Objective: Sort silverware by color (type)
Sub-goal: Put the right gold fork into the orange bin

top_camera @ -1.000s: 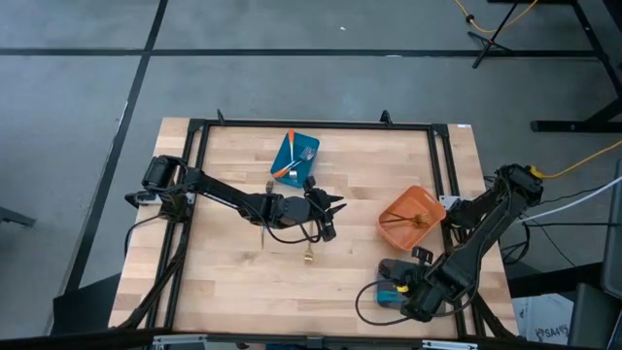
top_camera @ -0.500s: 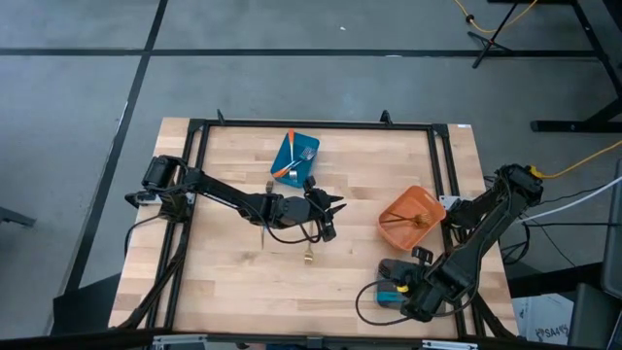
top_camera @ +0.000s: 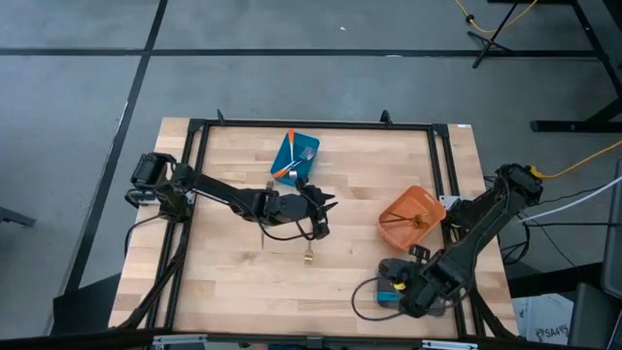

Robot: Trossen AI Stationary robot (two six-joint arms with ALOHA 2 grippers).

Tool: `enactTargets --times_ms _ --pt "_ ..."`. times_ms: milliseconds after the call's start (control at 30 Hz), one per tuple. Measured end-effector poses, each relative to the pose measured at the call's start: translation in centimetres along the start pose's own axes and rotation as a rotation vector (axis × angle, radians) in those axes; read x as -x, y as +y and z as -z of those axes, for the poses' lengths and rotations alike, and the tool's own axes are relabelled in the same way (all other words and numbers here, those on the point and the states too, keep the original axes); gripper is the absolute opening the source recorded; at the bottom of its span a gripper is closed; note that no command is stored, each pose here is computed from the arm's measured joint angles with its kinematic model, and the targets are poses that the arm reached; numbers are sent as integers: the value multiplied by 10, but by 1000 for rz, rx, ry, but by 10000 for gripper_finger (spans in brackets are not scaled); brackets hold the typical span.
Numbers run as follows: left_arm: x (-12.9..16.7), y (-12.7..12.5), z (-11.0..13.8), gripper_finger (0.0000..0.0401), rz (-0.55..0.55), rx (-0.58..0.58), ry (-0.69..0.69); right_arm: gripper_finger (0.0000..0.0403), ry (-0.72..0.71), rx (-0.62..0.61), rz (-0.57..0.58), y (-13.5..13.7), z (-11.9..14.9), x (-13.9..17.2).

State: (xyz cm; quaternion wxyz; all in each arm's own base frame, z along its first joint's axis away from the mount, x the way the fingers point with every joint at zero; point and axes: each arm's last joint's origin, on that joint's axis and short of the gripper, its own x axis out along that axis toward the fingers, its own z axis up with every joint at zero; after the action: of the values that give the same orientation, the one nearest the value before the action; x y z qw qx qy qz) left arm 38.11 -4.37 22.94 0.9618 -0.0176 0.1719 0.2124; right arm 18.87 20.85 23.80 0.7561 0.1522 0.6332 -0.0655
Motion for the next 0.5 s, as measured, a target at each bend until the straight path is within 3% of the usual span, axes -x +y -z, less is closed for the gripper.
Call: enactTargets --times_ms 500 --pt "62 23 -22 84 -10 -56 174 83 235 4 -146 -24 -41 -2"
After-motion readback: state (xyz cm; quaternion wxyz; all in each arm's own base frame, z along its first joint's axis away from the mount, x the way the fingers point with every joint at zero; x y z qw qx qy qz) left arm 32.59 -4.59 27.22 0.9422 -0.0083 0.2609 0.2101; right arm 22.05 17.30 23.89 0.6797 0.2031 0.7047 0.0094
